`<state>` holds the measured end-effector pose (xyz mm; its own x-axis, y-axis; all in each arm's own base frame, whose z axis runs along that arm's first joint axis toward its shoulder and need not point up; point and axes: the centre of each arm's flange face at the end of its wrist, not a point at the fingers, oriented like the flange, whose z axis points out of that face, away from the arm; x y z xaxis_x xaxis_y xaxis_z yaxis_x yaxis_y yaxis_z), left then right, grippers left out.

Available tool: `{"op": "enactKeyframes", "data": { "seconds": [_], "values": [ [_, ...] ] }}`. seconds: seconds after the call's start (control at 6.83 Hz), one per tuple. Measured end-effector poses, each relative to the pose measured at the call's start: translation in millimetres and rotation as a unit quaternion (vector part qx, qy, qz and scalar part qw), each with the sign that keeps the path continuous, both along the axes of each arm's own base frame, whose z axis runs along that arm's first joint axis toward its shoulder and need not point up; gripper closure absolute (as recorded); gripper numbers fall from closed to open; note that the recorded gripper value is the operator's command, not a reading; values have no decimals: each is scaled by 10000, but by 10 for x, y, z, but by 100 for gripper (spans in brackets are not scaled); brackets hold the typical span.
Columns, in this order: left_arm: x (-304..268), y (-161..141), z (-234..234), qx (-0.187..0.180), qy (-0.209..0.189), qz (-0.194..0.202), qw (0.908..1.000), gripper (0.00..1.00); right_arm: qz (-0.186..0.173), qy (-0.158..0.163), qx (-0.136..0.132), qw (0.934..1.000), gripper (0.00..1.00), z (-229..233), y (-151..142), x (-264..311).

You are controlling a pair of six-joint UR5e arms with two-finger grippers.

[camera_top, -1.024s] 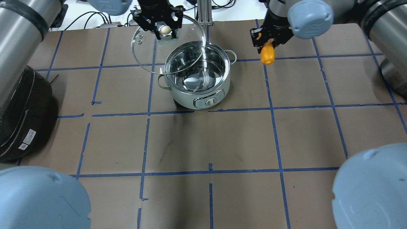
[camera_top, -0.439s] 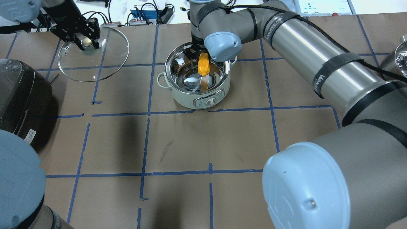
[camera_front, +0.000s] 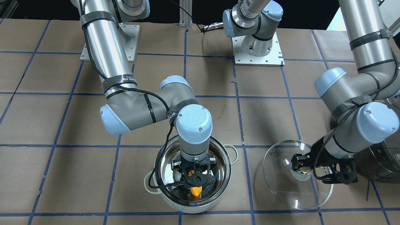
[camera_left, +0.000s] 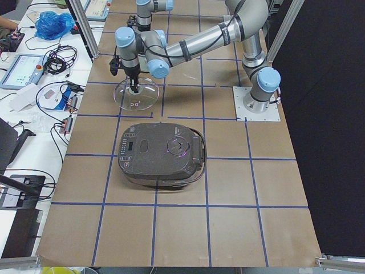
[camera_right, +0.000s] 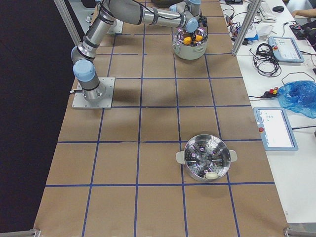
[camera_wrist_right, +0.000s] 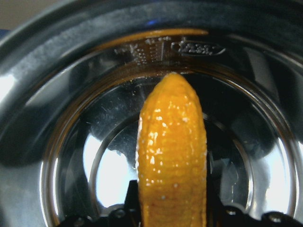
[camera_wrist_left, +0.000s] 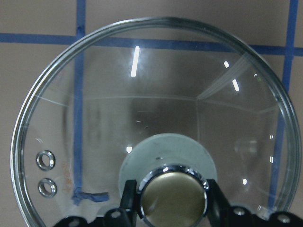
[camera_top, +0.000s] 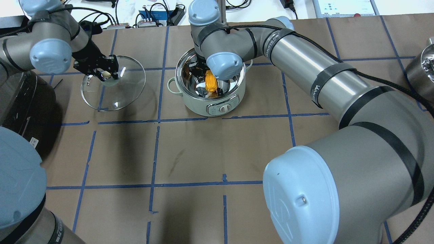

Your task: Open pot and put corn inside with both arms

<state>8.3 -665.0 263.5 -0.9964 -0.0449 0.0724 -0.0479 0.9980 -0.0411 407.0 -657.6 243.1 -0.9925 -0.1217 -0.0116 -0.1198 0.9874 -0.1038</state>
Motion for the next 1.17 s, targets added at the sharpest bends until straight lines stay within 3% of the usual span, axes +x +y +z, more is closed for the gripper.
{"op": "enactKeyframes", "data": {
  "seconds": [0.15,0.29,0.59,0.73,0.88,1.17],
  "values": [
    [-279,-3,-229,-21,76,-87,9999,58,22,18,40,10000,0,-38,19,-13],
    [-432,-3,-345,-33,96,-148,9998,1,25,-1,0,10000,0,58,40,-30],
    [-486,-9,-300,-90,-21,-189,9998,0,-89,-67,-172,9998,3,638,123,-220],
    [-452,12,-114,-108,-310,-188,9993,0,-204,-55,-156,9997,5,1002,197,-422],
    [-439,101,261,-44,-566,-192,9982,0,-383,-22,-64,9992,5,1400,327,-740],
    [-512,502,1278,252,-673,-229,9972,0,-721,15,146,9973,5,2062,823,-1577]
  ]
}}
